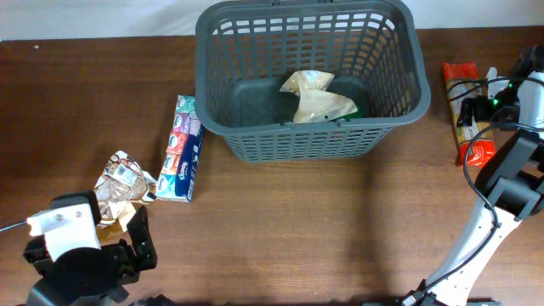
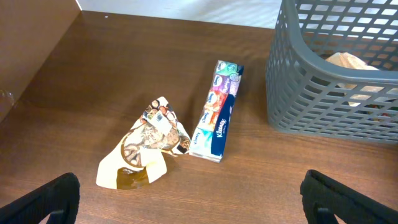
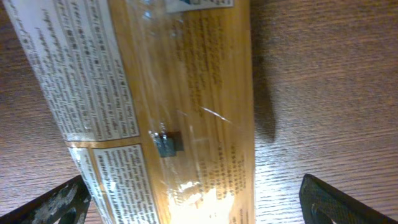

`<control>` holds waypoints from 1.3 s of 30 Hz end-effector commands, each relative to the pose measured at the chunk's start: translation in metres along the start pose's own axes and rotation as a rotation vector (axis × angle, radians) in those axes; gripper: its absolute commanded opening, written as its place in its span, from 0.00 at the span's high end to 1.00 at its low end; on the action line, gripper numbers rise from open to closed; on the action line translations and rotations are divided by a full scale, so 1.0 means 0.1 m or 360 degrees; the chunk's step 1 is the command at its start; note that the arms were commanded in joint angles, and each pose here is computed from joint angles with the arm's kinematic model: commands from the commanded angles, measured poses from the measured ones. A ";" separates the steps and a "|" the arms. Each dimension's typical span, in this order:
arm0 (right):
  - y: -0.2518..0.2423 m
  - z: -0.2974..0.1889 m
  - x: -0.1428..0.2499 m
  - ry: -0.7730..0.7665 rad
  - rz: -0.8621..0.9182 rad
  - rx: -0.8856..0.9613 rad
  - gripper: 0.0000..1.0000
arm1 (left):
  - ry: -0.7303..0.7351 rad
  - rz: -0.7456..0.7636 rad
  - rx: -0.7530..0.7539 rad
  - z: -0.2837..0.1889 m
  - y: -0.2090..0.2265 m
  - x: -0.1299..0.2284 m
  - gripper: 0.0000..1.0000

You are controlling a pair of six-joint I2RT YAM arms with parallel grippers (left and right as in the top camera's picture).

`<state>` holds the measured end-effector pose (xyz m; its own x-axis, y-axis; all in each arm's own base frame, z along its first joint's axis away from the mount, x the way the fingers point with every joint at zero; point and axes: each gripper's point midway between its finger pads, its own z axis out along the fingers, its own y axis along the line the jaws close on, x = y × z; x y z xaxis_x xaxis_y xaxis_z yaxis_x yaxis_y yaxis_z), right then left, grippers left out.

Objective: Pack container
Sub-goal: 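Lower the right gripper and close it around the spaghetti pack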

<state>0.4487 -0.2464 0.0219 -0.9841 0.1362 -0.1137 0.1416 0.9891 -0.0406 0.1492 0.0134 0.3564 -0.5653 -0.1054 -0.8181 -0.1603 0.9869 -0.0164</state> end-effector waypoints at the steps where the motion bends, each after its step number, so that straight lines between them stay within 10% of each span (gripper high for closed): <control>1: 0.12 0.12 0.01 0.0027 -0.0008 -0.0049 0.01 | -0.0004 -0.0004 0.0010 -0.01 0.00 -0.01 0.00; 39: 0.23 0.27 0.03 0.0063 -0.0017 -0.0100 0.01 | -0.0004 -0.0004 0.0010 -0.01 0.00 -0.01 0.00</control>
<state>0.4526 -0.2319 0.0026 -0.9882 0.1237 -0.0901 0.1242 0.9923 0.0002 0.1492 0.0134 0.3564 -0.5653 -0.1054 -0.8181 -0.1603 0.9869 -0.0164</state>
